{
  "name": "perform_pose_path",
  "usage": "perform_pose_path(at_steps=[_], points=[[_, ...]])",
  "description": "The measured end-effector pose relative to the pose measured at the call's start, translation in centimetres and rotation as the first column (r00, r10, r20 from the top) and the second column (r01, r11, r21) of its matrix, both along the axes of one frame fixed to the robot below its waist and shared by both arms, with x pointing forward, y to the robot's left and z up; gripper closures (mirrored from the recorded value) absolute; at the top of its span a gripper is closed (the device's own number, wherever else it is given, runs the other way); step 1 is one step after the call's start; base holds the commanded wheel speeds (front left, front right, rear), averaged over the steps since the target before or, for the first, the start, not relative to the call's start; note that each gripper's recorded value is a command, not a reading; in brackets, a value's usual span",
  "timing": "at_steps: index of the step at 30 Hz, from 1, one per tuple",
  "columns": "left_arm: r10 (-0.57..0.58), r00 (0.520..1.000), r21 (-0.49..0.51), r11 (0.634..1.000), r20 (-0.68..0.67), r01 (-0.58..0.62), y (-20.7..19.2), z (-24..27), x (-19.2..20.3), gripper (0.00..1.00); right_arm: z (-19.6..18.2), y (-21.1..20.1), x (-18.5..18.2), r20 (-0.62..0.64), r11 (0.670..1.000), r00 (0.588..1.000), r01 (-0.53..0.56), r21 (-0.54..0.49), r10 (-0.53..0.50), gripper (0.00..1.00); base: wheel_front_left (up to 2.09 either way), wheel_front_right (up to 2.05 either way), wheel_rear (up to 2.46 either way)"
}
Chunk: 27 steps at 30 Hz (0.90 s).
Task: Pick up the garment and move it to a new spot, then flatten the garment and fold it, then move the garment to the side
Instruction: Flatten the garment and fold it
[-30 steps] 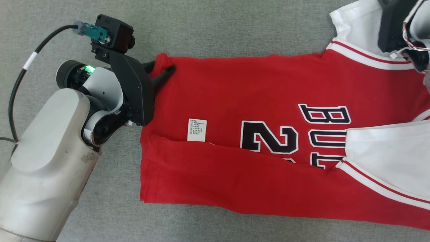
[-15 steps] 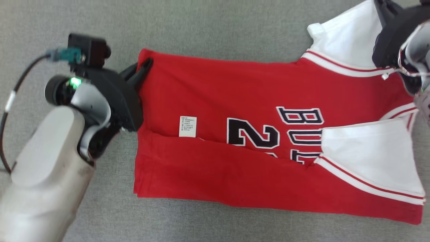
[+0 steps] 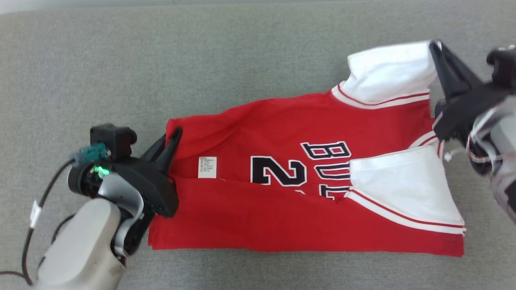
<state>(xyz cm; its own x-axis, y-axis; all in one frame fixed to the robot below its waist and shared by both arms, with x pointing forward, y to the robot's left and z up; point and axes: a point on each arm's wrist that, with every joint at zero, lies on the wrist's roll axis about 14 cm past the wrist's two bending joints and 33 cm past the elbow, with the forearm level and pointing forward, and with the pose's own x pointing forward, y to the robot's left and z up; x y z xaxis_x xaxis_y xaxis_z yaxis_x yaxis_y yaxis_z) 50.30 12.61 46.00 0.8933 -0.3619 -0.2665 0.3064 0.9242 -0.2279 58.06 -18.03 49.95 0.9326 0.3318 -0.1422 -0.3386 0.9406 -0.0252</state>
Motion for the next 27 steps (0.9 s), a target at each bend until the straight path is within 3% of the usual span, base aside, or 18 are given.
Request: perform_pose_path(at_steps=[14,27], points=[[0.018,0.994,-0.02,1.0,0.111,-0.016,-1.1,1.6,-2.8,1.0,-1.1,-1.7,-9.5,0.008,0.988,0.999,0.037,0.153,-0.038,1.0,0.0,0.0,0.0],[0.011,0.979,0.043,0.999,0.205,-0.02,-0.6,1.8,-3.6,1.0,-3.2,-2.7,-15.8,-0.037,0.96,0.991,0.136,0.245,-0.13,1.0,0.0,0.0,0.0]])
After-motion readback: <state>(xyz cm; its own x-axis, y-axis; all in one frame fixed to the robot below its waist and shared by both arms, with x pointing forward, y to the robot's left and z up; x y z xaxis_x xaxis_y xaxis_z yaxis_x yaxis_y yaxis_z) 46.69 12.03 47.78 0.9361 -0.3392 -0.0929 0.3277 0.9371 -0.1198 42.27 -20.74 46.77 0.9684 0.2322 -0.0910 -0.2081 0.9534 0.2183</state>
